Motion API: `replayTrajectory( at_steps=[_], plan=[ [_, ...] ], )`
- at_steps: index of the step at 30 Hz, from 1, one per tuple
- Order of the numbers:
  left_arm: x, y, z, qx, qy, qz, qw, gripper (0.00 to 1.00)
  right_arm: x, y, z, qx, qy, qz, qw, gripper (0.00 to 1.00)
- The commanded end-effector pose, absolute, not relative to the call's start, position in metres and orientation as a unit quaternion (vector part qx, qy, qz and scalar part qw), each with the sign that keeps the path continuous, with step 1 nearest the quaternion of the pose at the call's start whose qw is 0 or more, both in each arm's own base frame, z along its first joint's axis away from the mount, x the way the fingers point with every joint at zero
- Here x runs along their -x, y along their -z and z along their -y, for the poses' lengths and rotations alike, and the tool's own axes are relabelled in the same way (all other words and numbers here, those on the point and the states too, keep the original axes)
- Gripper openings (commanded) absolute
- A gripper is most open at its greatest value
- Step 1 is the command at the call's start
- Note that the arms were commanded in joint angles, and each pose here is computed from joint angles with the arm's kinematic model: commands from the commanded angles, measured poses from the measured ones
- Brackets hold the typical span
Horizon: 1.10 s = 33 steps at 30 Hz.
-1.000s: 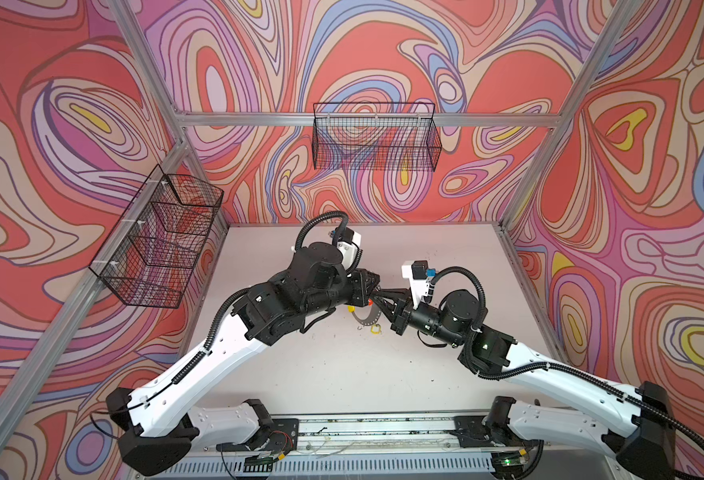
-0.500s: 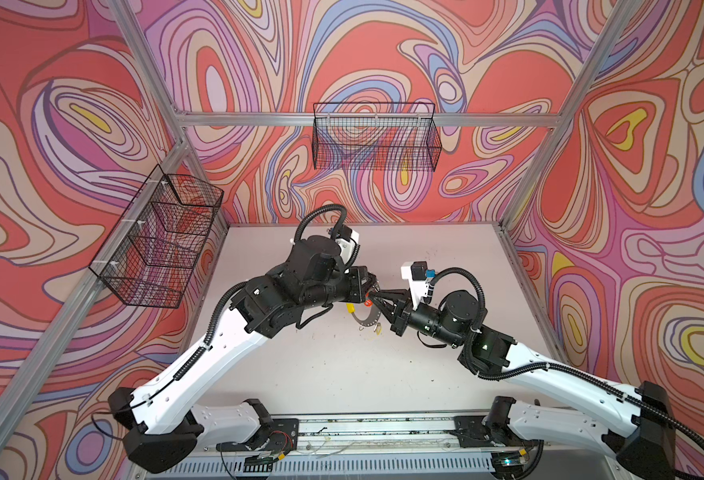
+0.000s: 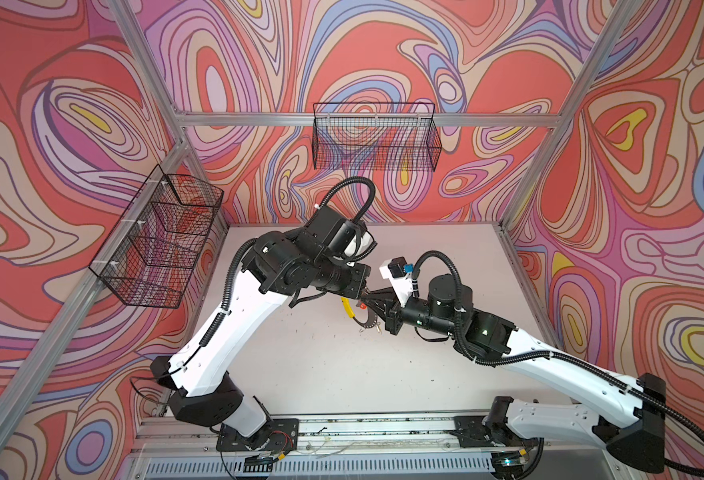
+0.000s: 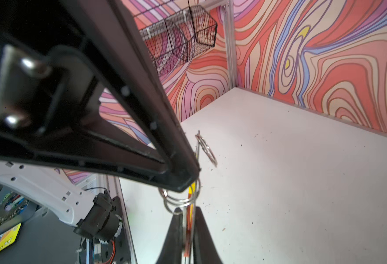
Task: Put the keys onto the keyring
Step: 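Open the right gripper and draw it back while the left gripper returns the disc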
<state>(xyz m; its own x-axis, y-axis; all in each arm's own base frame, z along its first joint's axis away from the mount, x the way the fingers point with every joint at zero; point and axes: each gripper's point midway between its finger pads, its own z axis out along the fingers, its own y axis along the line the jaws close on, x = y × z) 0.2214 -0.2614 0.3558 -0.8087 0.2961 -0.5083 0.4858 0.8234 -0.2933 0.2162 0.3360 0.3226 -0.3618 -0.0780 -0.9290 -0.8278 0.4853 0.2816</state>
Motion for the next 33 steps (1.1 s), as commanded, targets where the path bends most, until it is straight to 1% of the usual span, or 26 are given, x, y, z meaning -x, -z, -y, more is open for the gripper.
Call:
replayTrajectory(
  at_steps=[1,4,7,9,10,11,12,14,15,18,21,26,33],
  plan=[
    [-0.178,-0.316,0.231,-0.278,0.113,-0.947,0.112,0.00,-0.226,-0.320,-0.327,0.310,-0.386,-0.739,0.457,0.00],
    [-0.176,-0.305,0.230,-0.281,0.099,-0.950,0.094,0.00,-0.226,-0.320,-0.329,0.319,-0.388,-0.740,0.448,0.00],
    [-0.172,-0.297,0.231,-0.282,0.097,-0.952,0.072,0.00,-0.230,-0.313,-0.324,0.329,-0.358,-0.754,0.443,0.00],
    [-0.170,-0.295,0.235,-0.285,0.106,-0.951,0.065,0.00,-0.229,-0.312,-0.324,0.335,-0.371,-0.750,0.433,0.00],
    [-0.171,-0.297,0.235,-0.282,0.106,-0.951,0.069,0.00,-0.228,-0.311,-0.324,0.336,-0.380,-0.748,0.427,0.05],
    [-0.174,-0.299,0.234,-0.279,0.102,-0.952,0.075,0.00,-0.227,-0.311,-0.325,0.338,-0.385,-0.747,0.424,0.12],
    [-0.175,-0.301,0.234,-0.278,0.102,-0.952,0.078,0.00,-0.224,-0.310,-0.326,0.343,-0.391,-0.744,0.419,0.24],
    [-0.174,-0.304,0.239,-0.279,0.115,-0.950,0.080,0.00,-0.216,-0.314,-0.326,0.353,-0.404,-0.733,0.417,0.39],
    [-0.173,-0.306,0.242,-0.282,0.124,-0.948,0.079,0.00,-0.212,-0.316,-0.326,0.357,-0.410,-0.728,0.419,0.44],
    [-0.175,-0.306,0.244,-0.280,0.125,-0.949,0.078,0.00,-0.204,-0.323,-0.320,0.373,-0.409,-0.716,0.426,0.54],
    [-0.174,-0.307,0.249,-0.282,0.136,-0.947,0.075,0.00,-0.200,-0.328,-0.318,0.386,-0.403,-0.711,0.427,0.58],
    [-0.173,-0.310,0.256,-0.281,0.150,-0.945,0.072,0.00,-0.193,-0.329,-0.326,0.407,-0.422,-0.700,0.408,0.59],
    [-0.175,-0.314,0.256,-0.269,0.166,-0.946,0.073,0.00,-0.185,-0.322,-0.324,0.418,-0.428,-0.693,0.402,0.61]
  ],
)
